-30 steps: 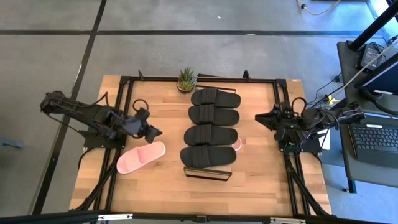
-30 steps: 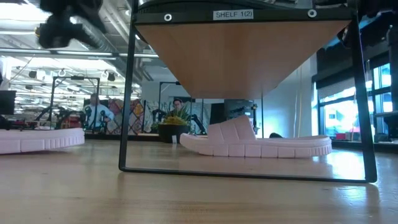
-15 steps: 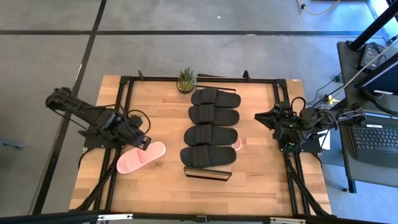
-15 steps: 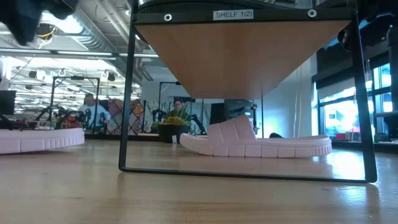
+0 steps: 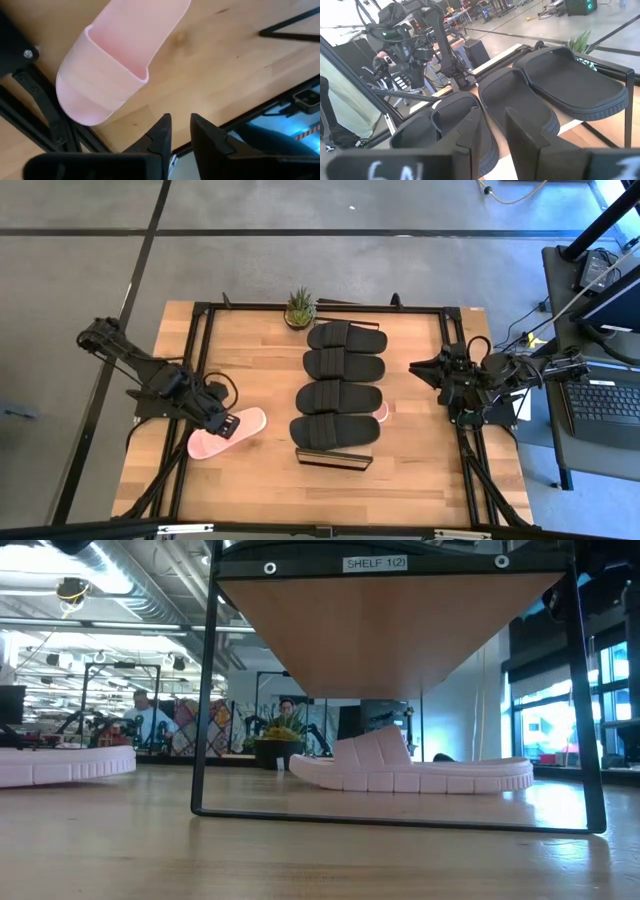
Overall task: Pick and place slides into the shelf
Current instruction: Put the pink slipper under the shelf
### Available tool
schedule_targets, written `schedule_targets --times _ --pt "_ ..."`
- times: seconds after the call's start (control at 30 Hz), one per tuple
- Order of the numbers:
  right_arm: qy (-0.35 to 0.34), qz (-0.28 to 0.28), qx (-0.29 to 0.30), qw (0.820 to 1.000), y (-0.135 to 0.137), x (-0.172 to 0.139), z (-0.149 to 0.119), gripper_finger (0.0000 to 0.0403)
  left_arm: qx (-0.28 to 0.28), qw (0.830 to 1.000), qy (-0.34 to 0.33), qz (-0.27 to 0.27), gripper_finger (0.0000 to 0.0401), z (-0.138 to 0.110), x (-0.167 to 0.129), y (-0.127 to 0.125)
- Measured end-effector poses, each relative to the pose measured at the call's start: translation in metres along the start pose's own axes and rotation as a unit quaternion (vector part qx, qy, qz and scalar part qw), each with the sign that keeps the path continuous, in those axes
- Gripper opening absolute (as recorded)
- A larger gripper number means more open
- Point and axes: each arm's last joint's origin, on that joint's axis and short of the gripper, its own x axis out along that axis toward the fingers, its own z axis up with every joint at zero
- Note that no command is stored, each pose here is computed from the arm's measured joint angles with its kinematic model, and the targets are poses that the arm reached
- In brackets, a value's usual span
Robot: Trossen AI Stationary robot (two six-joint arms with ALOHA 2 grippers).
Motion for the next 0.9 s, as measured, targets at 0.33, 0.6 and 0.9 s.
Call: schedule_targets --times 0.33,0.6,0.9 --pt "0.000 0.000 -0.003 1.000 0.000 0.000 0.000 0.0087 -0.033 0.997 0.032 0.062 0.0168 -0.008 0.017 -0.007" --pt "0.000 0.000 -0.001 1.000 0.000 0.000 0.000 0.0087 -0.160 0.972 0.040 0.167 0.0188 -0.028 0.016 0.012" --pt "0.000 0.000 -0.014 1.000 0.000 0.000 0.000 0.0087 -0.136 0.987 -0.038 0.078 0.0188 -0.045 0.018 0.011"
